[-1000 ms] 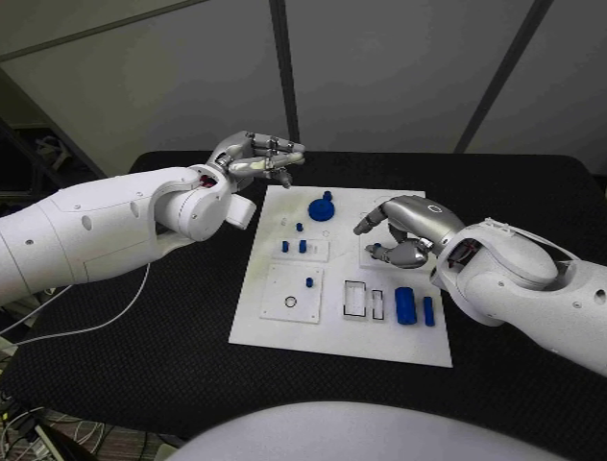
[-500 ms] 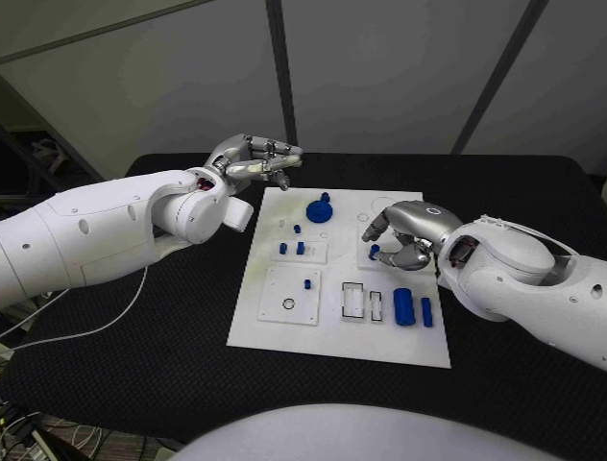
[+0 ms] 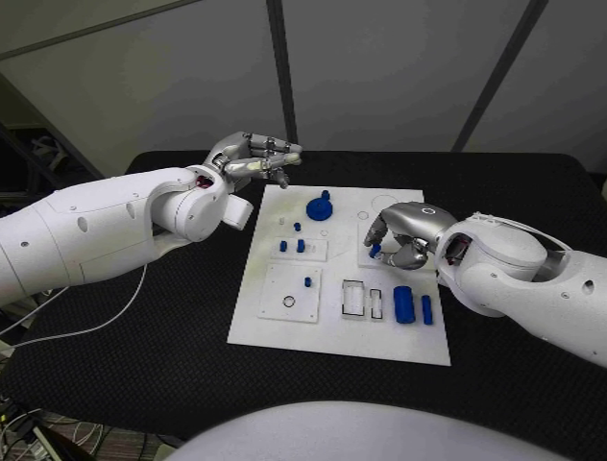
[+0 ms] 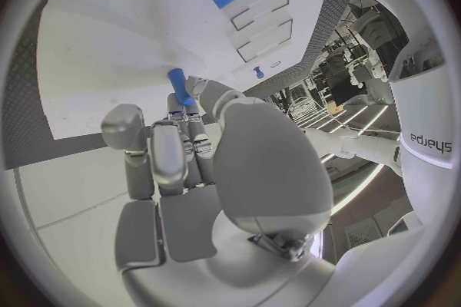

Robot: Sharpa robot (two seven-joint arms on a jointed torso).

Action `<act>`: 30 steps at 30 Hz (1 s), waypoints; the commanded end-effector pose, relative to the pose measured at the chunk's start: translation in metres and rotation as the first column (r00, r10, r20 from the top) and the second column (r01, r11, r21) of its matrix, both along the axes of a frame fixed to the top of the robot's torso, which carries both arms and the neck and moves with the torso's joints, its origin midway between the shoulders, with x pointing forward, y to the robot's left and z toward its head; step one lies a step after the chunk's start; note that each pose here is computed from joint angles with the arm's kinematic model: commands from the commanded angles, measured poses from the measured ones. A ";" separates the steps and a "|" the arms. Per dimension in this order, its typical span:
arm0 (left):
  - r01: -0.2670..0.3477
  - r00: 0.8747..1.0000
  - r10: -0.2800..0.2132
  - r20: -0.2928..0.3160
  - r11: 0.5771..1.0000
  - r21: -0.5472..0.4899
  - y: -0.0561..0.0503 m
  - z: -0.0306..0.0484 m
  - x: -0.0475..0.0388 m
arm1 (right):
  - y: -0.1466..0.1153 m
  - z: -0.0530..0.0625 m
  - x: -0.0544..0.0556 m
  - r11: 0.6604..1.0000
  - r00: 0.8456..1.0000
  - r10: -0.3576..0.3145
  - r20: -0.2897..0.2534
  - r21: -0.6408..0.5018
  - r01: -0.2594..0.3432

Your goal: Assemble the parts on the task board

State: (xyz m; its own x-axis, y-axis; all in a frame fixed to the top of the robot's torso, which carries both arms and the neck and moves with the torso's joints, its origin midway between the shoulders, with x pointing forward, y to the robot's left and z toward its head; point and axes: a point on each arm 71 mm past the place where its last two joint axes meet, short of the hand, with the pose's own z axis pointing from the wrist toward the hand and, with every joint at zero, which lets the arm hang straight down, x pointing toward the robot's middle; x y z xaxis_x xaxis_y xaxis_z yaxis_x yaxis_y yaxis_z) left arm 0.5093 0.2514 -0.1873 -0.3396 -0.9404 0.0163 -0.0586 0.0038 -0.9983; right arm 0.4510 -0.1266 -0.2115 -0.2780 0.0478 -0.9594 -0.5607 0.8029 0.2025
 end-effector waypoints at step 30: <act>0.010 1.000 -0.010 0.000 1.000 -0.007 0.000 0.0012 -0.0003 | 0.003 0.011 -0.001 0.998 0.992 -0.024 0.120 0.052 0.018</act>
State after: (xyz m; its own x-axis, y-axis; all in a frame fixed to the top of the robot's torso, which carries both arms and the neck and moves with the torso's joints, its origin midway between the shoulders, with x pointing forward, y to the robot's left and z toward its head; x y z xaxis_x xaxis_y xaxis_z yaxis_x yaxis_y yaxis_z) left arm 0.5090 0.2519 -0.1874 -0.3405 -0.9401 0.0166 -0.0610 0.0045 -0.9981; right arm 0.4496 -0.1227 -0.2069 -0.2170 0.0705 -0.9736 -0.5655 0.8039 0.1842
